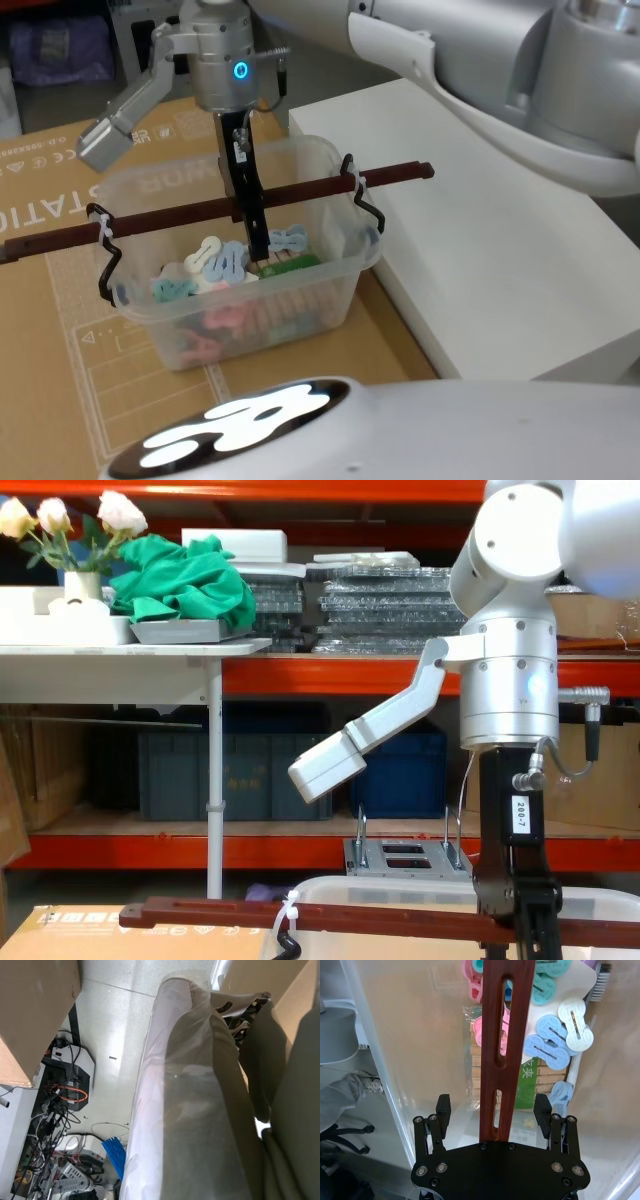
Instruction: Use one hand to grasp the basket and place it at the designated location.
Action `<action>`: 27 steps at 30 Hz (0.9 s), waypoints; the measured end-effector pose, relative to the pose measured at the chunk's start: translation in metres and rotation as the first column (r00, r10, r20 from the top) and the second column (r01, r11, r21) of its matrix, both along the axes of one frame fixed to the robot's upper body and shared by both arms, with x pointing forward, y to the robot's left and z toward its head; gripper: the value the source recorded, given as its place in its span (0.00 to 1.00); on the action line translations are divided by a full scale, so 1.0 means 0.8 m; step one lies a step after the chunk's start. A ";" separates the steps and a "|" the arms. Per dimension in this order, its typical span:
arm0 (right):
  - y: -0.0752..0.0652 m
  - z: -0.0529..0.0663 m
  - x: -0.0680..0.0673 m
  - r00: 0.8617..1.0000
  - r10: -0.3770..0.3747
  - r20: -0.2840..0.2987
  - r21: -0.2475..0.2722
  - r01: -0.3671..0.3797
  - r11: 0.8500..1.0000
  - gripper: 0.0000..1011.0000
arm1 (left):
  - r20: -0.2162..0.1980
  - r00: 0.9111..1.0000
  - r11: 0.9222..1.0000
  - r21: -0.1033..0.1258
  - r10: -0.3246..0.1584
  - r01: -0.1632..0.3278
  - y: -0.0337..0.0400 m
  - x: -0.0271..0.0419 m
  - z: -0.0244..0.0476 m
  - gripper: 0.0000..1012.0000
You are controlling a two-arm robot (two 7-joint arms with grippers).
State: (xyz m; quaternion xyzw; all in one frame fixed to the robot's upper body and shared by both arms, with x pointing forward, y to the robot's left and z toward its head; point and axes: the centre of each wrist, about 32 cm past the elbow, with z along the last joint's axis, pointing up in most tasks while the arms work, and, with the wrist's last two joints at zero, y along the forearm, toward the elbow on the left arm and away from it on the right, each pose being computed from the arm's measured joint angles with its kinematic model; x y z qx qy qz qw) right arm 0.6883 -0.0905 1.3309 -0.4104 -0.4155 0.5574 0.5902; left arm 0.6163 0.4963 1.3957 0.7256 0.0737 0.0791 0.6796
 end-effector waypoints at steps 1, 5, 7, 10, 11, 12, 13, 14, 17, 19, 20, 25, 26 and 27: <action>0.000 0.001 0.000 1.000 0.002 0.002 -0.001 -0.002 1.000 0.99 | 0.000 1.000 1.000 0.000 0.000 0.000 0.0000 0.0000 0.0000 0.00; -0.003 0.002 -0.002 1.000 0.007 0.012 -0.008 -0.007 1.000 0.99 | 0.000 1.000 1.000 0.000 0.000 0.000 -0.0001 0.0000 0.0000 0.00; -0.003 0.002 -0.002 1.000 0.010 0.014 -0.010 -0.010 1.000 0.99 | 0.000 1.000 1.000 0.000 0.000 0.000 -0.0001 0.0000 0.0000 0.00; -0.002 0.001 -0.004 1.000 0.017 0.017 -0.010 -0.017 1.000 0.99 | 0.000 1.000 1.000 0.000 0.000 0.000 0.0000 0.0000 0.0000 0.00; -0.003 0.001 -0.004 1.000 0.019 0.017 -0.010 -0.019 1.000 0.99 | 0.000 1.000 1.000 0.000 0.000 0.000 0.0000 0.0000 0.0000 0.00; -0.003 0.001 -0.005 1.000 0.022 0.019 -0.009 -0.022 1.000 0.99 | 0.000 1.000 1.000 0.000 0.000 0.000 0.0000 0.0000 0.0000 0.00; -0.003 0.001 -0.005 1.000 0.023 0.019 -0.009 -0.023 1.000 0.99 | 0.000 1.000 1.000 0.000 0.000 0.000 0.0000 0.0000 0.0000 0.00; -0.003 0.001 -0.005 1.000 0.024 0.020 -0.008 -0.023 1.000 0.99 | 0.000 1.000 1.000 0.000 0.000 0.000 0.0000 0.0000 0.0001 0.00; -0.004 0.001 -0.005 0.999 0.025 0.022 -0.006 -0.025 1.000 0.99 | 0.000 1.000 1.000 0.000 0.000 0.000 0.0000 0.0000 0.0000 0.00; -0.004 0.001 -0.005 0.999 0.027 0.023 -0.005 -0.027 1.000 0.99 | 0.000 1.000 1.000 0.000 0.000 0.000 0.0000 0.0000 0.0000 0.00; -0.005 0.000 -0.005 0.999 0.027 0.023 -0.005 -0.027 1.000 0.99 | 0.000 1.000 1.000 0.000 0.000 0.000 0.0000 0.0000 0.0000 0.00; -0.006 0.002 -0.007 0.999 0.031 0.030 0.004 -0.031 1.000 0.99 | 0.000 1.000 1.000 0.000 0.000 0.000 -0.0001 0.0000 0.0000 0.00; -0.006 0.003 -0.007 0.999 0.031 0.034 0.007 -0.032 0.999 0.99 | 0.000 1.000 1.000 0.000 0.000 0.000 0.0000 0.0000 0.0000 0.00; -0.007 0.004 -0.008 0.999 0.031 0.037 0.010 -0.032 0.999 0.99 | 0.000 1.000 1.000 0.000 0.000 0.000 0.0000 0.0000 0.0000 0.00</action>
